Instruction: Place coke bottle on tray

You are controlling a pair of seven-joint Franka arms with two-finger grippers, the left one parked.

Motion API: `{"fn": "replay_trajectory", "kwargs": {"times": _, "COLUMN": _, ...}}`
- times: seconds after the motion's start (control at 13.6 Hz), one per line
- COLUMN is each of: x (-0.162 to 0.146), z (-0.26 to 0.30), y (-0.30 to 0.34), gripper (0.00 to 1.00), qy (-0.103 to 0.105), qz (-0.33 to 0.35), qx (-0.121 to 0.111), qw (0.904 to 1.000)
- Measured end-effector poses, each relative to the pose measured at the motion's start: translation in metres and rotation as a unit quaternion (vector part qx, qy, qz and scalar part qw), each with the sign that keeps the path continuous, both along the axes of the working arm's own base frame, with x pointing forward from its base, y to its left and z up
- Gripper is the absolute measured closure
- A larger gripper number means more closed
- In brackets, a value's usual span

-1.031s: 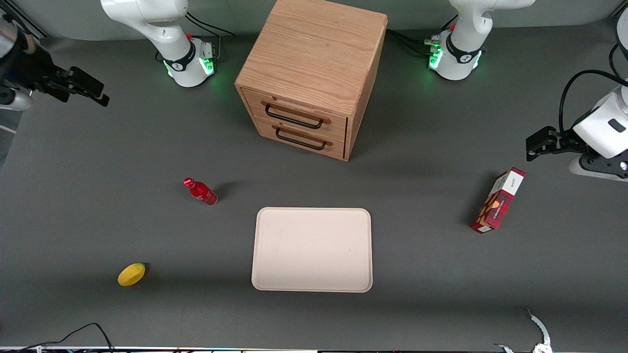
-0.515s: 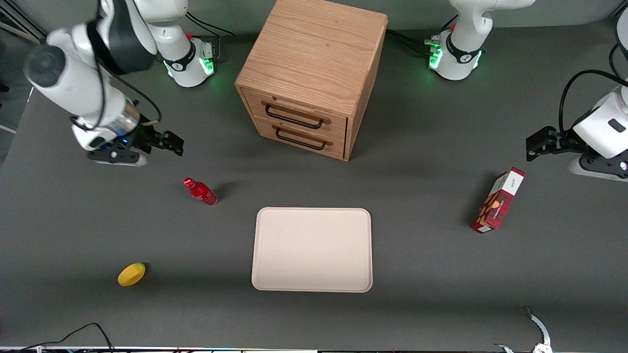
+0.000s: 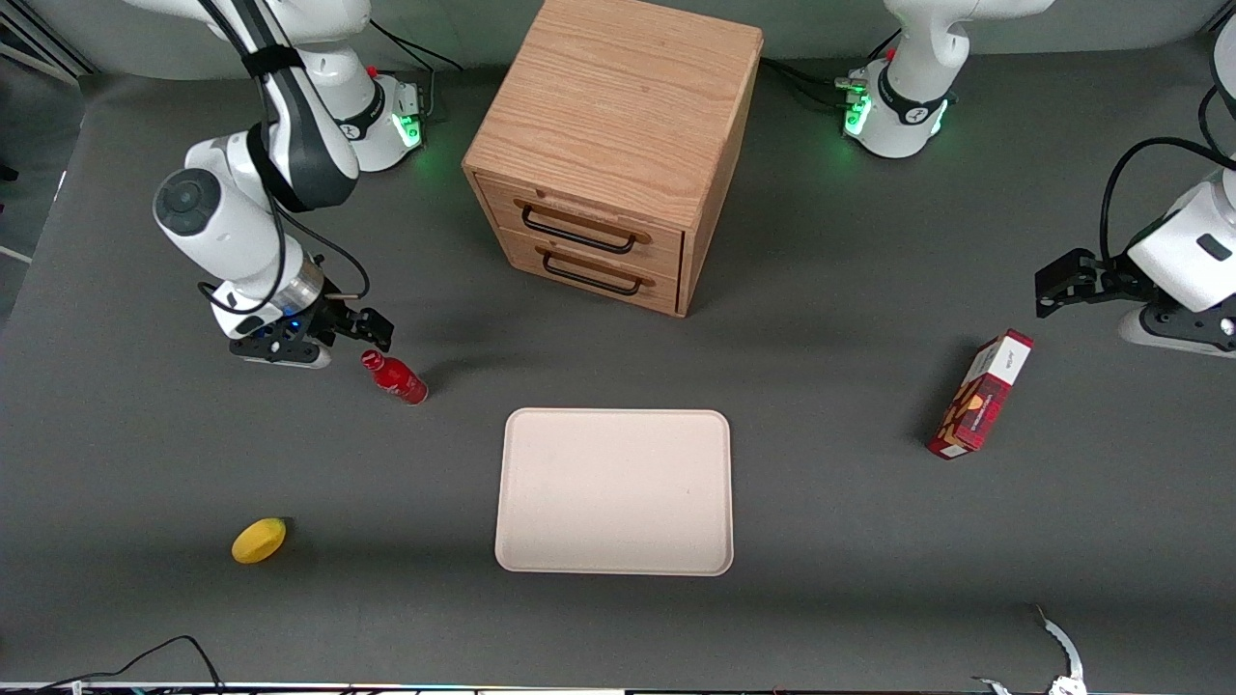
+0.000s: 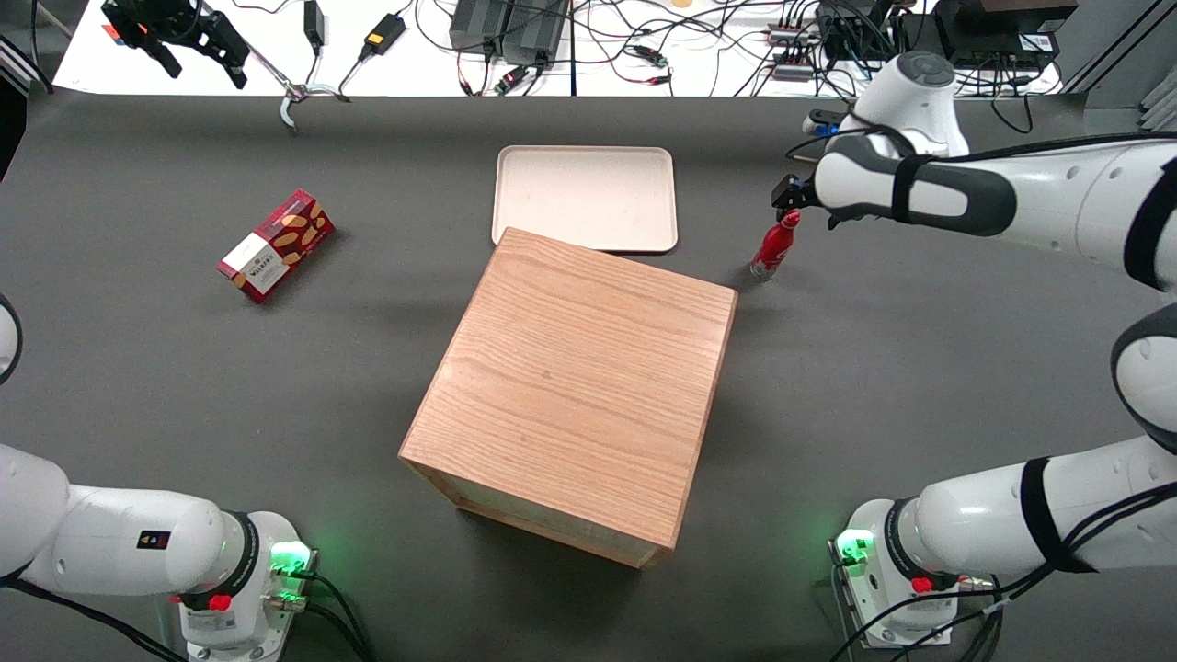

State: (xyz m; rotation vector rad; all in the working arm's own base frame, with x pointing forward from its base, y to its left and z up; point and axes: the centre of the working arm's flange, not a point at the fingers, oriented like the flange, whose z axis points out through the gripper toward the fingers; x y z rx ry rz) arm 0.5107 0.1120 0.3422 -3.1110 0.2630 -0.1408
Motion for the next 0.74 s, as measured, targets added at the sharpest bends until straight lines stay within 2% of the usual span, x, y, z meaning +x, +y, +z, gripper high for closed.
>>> {"fn": "replay_trajectory", "kwargs": {"times": 0.15, "x": 0.004, "z": -0.012, "y": 0.005, "gripper": 0.00, "qy": -0.010, "qz": -0.006, "qx": -0.012, "qw": 0.9999}}
{"fn": "replay_trajectory", "kwargs": {"times": 0.44, "x": 0.008, "z": -0.010, "y": 0.016, "gripper": 0.00, "qy": -0.018, "qz": -0.001, "qx": -0.009, "qw": 0.9998}}
{"fn": "replay_trajectory", "kwargs": {"times": 0.74, "x": 0.011, "z": -0.008, "y": 0.017, "gripper": 0.08, "qy": -0.020, "qz": -0.002, "qx": -0.008, "qw": 0.9998}}
